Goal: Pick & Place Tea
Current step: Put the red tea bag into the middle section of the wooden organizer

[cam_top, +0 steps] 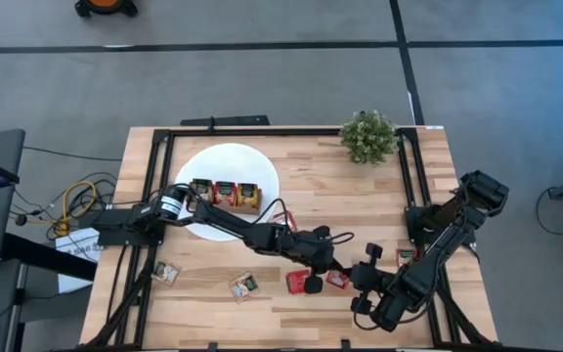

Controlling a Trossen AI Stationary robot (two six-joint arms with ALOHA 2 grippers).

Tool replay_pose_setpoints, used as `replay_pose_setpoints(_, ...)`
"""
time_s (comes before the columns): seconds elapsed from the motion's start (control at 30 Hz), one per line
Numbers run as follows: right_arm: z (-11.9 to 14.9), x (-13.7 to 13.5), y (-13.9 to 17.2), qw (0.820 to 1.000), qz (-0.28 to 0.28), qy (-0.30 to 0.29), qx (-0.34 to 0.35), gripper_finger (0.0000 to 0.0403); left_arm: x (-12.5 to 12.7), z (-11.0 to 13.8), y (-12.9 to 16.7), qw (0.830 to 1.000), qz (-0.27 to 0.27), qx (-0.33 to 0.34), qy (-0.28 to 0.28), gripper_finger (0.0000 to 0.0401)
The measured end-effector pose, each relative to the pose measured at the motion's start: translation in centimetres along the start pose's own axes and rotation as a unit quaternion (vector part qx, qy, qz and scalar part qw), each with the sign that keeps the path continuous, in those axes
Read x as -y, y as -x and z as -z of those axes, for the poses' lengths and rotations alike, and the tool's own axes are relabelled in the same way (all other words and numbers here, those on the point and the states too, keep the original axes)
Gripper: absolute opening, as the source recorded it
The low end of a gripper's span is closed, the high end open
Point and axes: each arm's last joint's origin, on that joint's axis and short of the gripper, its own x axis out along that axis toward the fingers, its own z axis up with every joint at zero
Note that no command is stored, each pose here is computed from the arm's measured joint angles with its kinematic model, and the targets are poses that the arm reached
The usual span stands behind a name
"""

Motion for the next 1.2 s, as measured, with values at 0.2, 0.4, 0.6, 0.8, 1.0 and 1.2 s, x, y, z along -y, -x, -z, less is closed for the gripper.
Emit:
replay_pose_setpoints(0.2,0.1,0.1,0.2,0.998,-0.020,-0.052,-0.033,0.0080,0.9,0.9,0.2,0.994,-0.060,-0.049,-0.075,0.0001)
replay_pose_setpoints(0.4,0.3,-0.2,0.6,0.995,-0.032,-0.086,-0.041,0.0164,3.5,0.0,3.3,0.946,-0.219,-0.146,-0.190,0.0000)
replay_pose_setpoints(0.6,0.7,-0.8,1.1,0.994,-0.040,-0.104,-0.014,0.0194,3.6,-0.7,8.5,0.882,-0.318,-0.271,-0.217,0.0000)
replay_pose_setpoints(0.8,0.6,-1.5,1.6,0.994,-0.052,-0.091,0.032,0.0183,2.2,0.3,16.0,0.823,-0.421,-0.311,-0.219,0.0000)
replay_pose_setpoints(1.0,0.6,-1.6,1.7,0.995,-0.055,-0.080,0.035,0.0163,0.6,4.4,24.3,0.819,-0.440,-0.307,-0.205,0.0000)
replay_pose_setpoints(1.2,0.2,-1.4,1.2,0.995,-0.049,-0.074,0.036,0.0147,-1.4,7.4,29.2,0.849,-0.435,-0.261,-0.147,0.0000)
